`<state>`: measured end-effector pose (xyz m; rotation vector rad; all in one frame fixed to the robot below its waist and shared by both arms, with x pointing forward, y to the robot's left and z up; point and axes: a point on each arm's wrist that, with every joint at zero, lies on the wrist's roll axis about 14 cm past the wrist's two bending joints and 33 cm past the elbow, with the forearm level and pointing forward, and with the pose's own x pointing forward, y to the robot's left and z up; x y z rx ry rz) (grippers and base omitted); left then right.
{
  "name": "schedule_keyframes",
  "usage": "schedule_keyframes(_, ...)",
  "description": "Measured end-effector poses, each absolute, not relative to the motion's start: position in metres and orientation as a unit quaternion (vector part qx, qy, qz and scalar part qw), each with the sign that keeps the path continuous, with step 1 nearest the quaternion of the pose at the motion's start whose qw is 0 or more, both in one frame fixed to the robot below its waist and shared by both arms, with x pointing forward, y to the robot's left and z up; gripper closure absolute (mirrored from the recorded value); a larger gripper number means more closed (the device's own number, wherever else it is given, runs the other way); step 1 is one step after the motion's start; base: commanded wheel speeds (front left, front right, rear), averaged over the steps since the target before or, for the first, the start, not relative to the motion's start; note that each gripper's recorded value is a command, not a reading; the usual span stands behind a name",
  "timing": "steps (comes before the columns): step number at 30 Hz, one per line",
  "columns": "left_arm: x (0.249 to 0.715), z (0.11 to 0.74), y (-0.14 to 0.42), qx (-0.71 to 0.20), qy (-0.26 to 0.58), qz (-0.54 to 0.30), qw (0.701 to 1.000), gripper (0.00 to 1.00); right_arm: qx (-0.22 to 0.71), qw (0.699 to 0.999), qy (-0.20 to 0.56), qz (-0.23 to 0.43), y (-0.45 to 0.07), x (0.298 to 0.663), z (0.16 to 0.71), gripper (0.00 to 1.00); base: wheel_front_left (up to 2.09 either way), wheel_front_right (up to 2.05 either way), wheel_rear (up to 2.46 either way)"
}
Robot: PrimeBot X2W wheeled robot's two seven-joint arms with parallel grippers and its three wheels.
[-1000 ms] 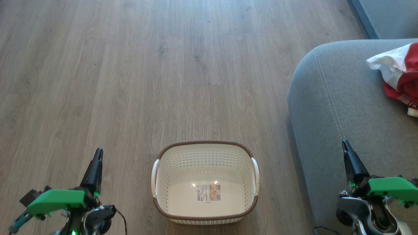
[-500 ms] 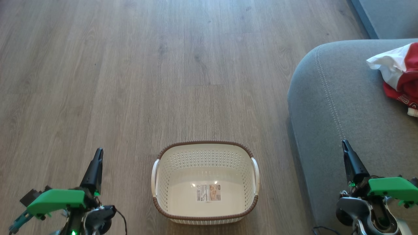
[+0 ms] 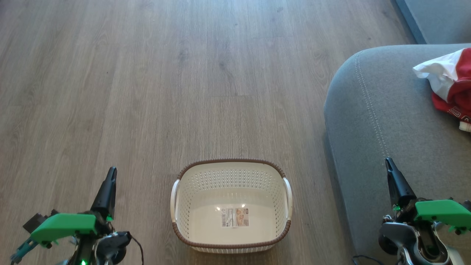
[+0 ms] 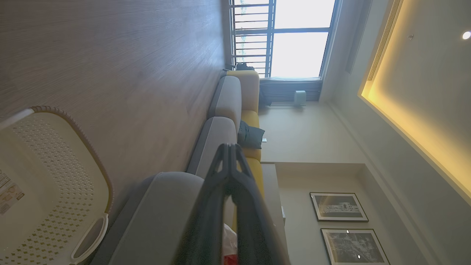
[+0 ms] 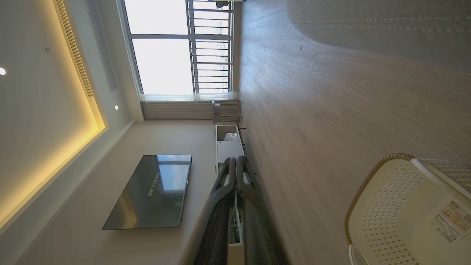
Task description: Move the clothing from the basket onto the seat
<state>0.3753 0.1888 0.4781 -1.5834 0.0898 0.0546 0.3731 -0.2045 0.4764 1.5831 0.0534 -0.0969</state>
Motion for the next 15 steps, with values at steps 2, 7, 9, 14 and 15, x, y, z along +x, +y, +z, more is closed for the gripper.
schedule_keyframes(2, 0.3753, 0.4781, 0.1886, -0.711, 0.041, 0.024, 0.701, 1.0, 0.711, 0.701, 0.024, -0.044, -0.2045, 0.3731, 0.4764, 1.0, 0.0, 0.0, 0.0)
schedule_keyframes(7, 0.3753, 0.4781, 0.1887, -0.711, 0.041, 0.024, 0.701, 1.0, 0.711, 0.701, 0.024, -0.044, -0.2045, 0.3731, 0.4764, 1.0, 0.0, 0.0, 0.0)
schedule_keyframes(9, 0.3753, 0.4781, 0.1888, -0.711, 0.04, 0.024, 0.701, 1.0, 0.711, 0.701, 0.024, -0.044, -0.2045, 0.3731, 0.4764, 1.0, 0.0, 0.0, 0.0)
schedule_keyframes(14, 0.3753, 0.4781, 0.1884, -0.712, 0.041, 0.023, 0.701, 1.0, 0.711, 0.701, 0.024, -0.044, -0.2045, 0.3731, 0.4764, 1.0, 0.0, 0.0, 0.0)
schedule_keyframes(15, 0.3753, 0.4781, 0.1883, -0.712, 0.041, 0.023, 0.701, 1.0, 0.711, 0.701, 0.024, -0.044, -0.2045, 0.3731, 0.4764, 1.0, 0.0, 0.0, 0.0)
